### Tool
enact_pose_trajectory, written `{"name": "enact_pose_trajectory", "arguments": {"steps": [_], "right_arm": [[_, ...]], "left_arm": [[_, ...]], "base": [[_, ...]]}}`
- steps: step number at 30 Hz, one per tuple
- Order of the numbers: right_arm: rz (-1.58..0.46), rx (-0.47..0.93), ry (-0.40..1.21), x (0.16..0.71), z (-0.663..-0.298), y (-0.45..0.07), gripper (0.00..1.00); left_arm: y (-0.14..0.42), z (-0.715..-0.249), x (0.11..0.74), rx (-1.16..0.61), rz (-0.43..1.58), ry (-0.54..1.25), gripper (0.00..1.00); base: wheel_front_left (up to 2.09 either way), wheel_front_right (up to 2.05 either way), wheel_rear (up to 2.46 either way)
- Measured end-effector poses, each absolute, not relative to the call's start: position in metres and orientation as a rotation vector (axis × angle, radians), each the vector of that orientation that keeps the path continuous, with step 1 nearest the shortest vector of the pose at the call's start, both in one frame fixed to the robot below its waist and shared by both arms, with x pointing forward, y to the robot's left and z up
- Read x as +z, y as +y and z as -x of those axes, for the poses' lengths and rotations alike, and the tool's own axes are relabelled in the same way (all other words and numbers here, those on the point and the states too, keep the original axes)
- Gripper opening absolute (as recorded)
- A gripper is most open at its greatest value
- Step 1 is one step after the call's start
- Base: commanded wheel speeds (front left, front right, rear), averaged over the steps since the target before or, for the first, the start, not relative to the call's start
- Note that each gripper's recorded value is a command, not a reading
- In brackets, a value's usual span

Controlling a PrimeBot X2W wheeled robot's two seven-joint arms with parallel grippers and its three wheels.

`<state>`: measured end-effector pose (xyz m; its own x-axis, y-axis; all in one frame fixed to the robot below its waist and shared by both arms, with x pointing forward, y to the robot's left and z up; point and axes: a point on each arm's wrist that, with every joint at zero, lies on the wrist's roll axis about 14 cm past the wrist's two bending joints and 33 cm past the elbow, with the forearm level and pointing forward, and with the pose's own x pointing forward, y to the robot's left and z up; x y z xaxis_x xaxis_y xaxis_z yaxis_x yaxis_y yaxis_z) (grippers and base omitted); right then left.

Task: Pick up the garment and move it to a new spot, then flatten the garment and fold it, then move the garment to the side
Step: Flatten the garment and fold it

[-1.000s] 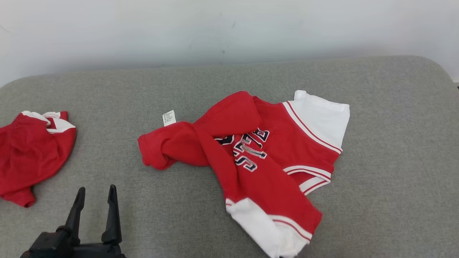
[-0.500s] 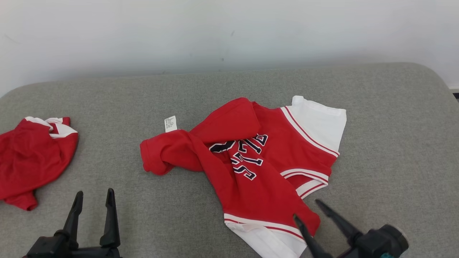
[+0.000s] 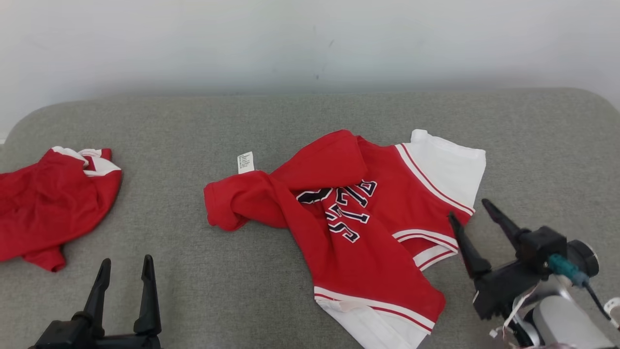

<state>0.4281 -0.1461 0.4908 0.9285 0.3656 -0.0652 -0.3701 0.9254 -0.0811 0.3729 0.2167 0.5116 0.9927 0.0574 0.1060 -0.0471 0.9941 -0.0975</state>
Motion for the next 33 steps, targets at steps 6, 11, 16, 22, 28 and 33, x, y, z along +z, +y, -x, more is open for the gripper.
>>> {"name": "enact_pose_trajectory", "arguments": {"steps": [6,11,16,22,28,33], "right_arm": [[0.088,0.305,0.152,0.474,-0.458,-0.162,1.00],[0.080,0.261,0.250,0.451,-0.473,-0.171,1.00],[0.068,0.232,0.343,0.425,-0.479,-0.176,1.00],[0.053,0.205,0.437,0.398,-0.479,-0.178,1.00],[0.032,0.202,0.507,0.382,-0.479,-0.172,0.00],[0.044,0.219,0.450,0.392,-0.492,-0.169,0.00]], "left_arm": [[0.223,-0.372,0.508,0.071,0.092,-0.097,1.00],[0.228,-0.374,0.505,0.089,0.093,-0.089,1.00],[0.234,-0.374,0.501,0.108,0.094,-0.078,1.00],[0.237,-0.376,0.496,0.119,0.095,-0.063,1.00],[0.238,-0.379,0.494,0.125,0.094,-0.058,1.00],[0.237,-0.381,0.492,0.124,0.097,-0.052,1.00]], "base": [[0.00,0.00,0.00],[0.00,0.00,0.00],[0.00,0.00,0.00],[0.00,0.00,0.00],[0.00,0.00,0.00],[0.00,0.00,0.00]]}}
